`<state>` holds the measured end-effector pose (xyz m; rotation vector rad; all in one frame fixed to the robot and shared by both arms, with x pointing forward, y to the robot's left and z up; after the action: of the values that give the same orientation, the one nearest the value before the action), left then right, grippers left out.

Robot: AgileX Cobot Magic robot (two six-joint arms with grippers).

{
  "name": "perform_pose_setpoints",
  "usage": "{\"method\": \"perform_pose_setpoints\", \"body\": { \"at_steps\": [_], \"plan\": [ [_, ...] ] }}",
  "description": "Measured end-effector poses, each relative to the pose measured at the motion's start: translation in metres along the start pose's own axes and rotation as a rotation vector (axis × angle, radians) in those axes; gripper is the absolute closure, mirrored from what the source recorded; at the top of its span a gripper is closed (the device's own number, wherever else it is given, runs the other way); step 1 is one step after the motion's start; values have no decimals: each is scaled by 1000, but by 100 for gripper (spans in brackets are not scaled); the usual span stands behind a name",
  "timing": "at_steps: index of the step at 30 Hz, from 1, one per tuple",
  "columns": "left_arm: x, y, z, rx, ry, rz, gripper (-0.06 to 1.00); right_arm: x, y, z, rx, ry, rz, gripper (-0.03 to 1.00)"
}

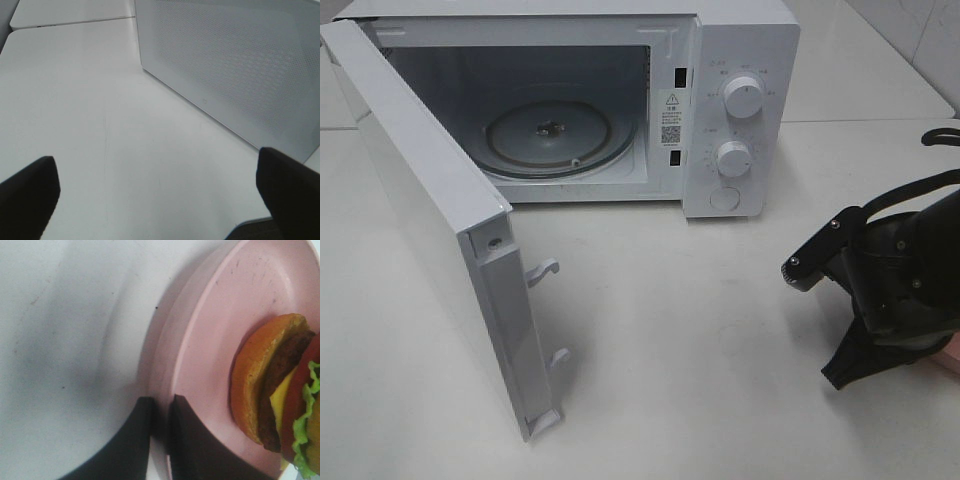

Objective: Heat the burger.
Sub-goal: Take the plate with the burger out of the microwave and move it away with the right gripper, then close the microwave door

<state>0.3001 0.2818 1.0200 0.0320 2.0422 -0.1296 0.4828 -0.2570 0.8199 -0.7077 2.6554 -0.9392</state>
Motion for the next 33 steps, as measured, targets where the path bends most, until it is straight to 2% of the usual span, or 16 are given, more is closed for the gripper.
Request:
{"method": "perform_pose_setpoints", "body": {
  "at_steps": [14,17,19,22,23,25,27,30,32,33],
  "plan": [
    [0,0,0,0,0,0,-5,8,0,4,12,49,129,85],
    [0,0,0,0,0,0,-5,10,0,4,7,67,152,79],
    [0,0,0,0,0,0,-5,13,1,2,-3,84,163,63],
    [0,0,0,0,0,0,-5,13,1,2,-7,85,158,59],
    [0,0,0,0,0,0,-5,13,-1,-1,-10,79,158,51],
    [0,0,0,0,0,0,-5,13,-2,-3,-14,76,159,47],
    [0,0,0,0,0,0,-5,13,-7,-15,-44,64,173,37],
    [0,0,0,0,0,0,-5,13,-8,-19,-57,58,176,36],
    [0,0,0,0,0,0,-5,8,-12,-39,-131,25,181,34],
    [0,0,0,0,0,0,-5,8,-12,-39,-131,25,181,34]
  ]
}}
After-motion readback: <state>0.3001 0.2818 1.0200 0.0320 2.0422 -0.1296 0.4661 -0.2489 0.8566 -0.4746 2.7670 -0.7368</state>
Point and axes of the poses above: a point on each arm's last joint axis where the gripper is mounted, z pointing out along that axis toward the gripper, y along the wrist's bending axis when the last joint is at zero, x = y × z, the point moved 8 cm from there along z, pointing out along that axis toward the gripper, and after that the axes turned 7 degrees about -z, right-handed, at the moved point
